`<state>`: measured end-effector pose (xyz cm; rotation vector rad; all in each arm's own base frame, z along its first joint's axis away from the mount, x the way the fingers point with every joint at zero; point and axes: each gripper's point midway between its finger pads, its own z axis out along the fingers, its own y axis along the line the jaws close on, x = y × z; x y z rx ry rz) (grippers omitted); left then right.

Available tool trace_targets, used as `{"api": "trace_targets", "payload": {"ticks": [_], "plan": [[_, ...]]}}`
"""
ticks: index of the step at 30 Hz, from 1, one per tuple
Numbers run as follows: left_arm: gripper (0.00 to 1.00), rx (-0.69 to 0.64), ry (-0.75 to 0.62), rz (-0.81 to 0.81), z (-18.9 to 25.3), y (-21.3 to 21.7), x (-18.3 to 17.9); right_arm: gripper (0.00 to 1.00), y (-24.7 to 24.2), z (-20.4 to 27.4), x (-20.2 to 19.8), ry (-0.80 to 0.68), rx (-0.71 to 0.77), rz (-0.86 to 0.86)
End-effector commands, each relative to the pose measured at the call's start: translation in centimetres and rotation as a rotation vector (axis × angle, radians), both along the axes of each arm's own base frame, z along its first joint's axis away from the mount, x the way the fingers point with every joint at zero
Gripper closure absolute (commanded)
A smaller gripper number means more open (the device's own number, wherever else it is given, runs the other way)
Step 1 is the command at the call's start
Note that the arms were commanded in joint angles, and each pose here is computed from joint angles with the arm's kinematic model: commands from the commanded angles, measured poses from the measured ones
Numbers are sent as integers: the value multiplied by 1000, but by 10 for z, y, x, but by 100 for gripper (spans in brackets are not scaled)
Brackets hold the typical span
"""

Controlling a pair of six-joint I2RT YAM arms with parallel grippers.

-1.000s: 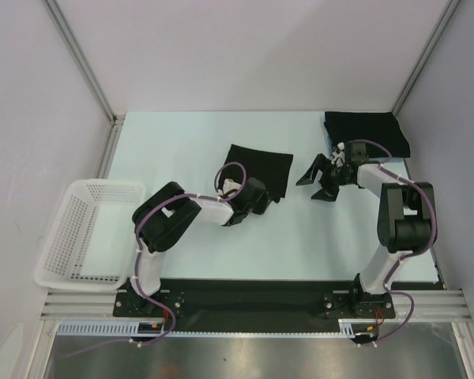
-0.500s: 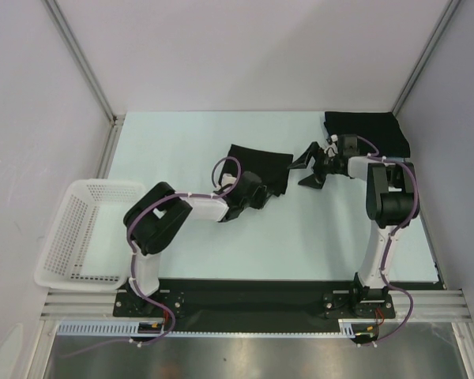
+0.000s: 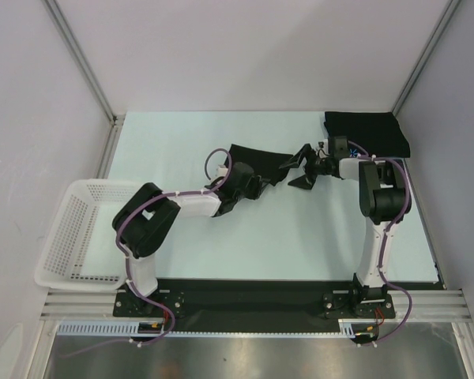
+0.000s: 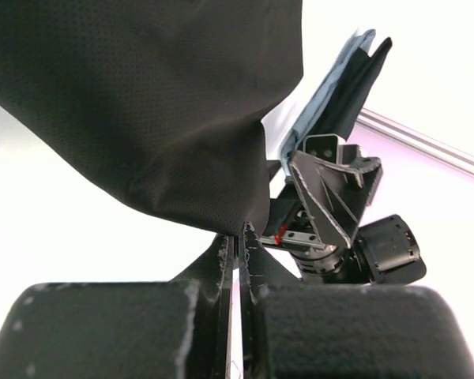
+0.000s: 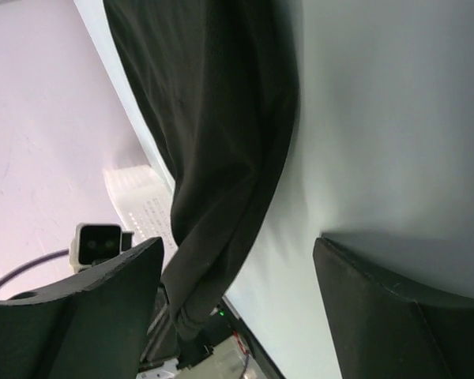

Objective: Fold and stack the t-shirts
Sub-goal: Neatly place the folded tshirt to the corner

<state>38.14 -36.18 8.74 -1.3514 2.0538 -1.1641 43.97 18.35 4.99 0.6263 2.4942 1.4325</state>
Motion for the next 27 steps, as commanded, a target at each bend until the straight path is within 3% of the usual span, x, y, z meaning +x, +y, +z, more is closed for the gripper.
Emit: {"api": "trace_targets", "payload": {"ticks": [1, 24, 27], "plan": [[100, -33, -60, -7, 34, 0, 4, 18, 13, 1, 12, 14, 21, -35], [99, -41, -72, -29, 48, 9, 4, 34, 26, -17, 53, 106, -27, -151], [99, -47, -63, -43, 46, 7, 2, 48, 25, -22, 60, 99, -58, -153]]}}
